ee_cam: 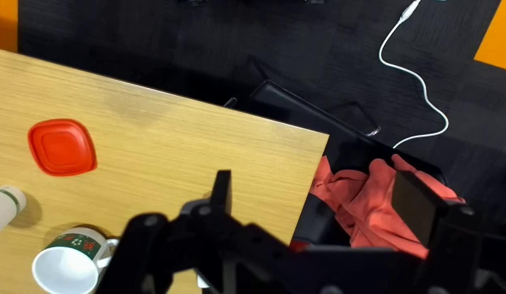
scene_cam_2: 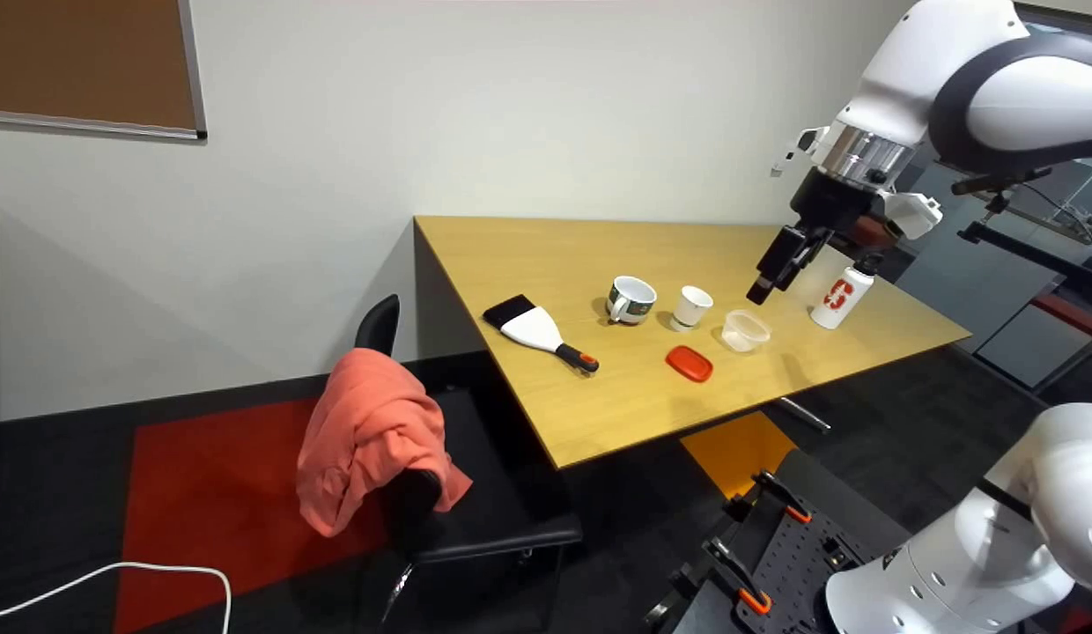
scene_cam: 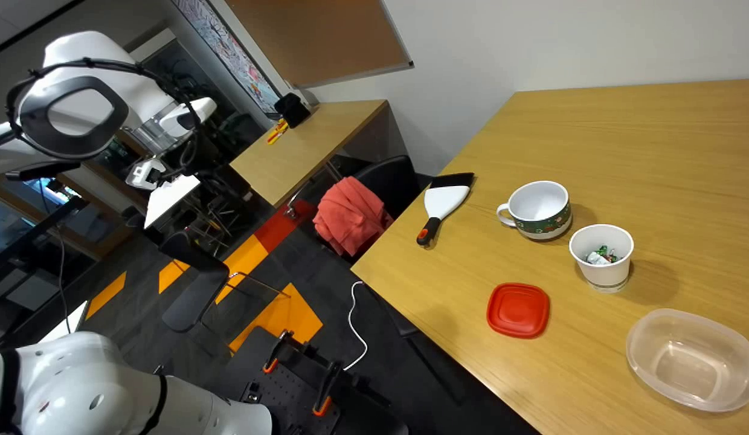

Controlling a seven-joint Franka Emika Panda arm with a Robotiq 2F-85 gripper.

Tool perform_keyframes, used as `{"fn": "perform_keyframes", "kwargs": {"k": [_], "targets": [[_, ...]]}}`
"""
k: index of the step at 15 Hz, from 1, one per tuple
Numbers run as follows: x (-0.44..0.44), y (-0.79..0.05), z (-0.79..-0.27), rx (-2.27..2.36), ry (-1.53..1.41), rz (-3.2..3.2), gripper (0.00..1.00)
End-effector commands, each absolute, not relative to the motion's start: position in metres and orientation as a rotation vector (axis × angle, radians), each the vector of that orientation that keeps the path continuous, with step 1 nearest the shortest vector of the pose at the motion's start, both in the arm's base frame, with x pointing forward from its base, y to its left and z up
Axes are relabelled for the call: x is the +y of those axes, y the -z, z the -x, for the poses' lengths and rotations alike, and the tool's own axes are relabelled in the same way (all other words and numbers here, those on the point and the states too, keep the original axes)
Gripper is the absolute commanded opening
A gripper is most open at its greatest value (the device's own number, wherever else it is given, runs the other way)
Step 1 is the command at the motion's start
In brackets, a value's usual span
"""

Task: Put the red lid on the lunchbox, move the cup to the left, and then move the mug to the right

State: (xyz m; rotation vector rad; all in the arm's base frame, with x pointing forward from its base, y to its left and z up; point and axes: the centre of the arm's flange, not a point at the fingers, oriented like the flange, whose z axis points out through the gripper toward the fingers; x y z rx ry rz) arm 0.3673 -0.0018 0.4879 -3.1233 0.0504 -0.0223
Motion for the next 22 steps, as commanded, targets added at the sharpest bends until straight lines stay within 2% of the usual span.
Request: {"fn": "perform_keyframes", "kwargs": {"k": [1, 6, 12, 13, 17, 22], "targets": [[-0.016, -0.491, -0.375, 0.130, 0.127, 3.133, 1.00], [-0.094, -0.475, -0.399, 0.104, 0.145, 3.228, 1.00], [-0.177, -0.400, -0.425, -0.134, -0.004, 3.178, 1.00], [-0.156, -0.416, -0.401, -0.079, 0.045, 3.191, 1.00], [-0.173, -0.392, -0.412, -0.106, -0.034, 3.184, 1.00], [-0.184, -0.383, -0.422, 0.005, 0.045, 3.170, 1.00]]}}
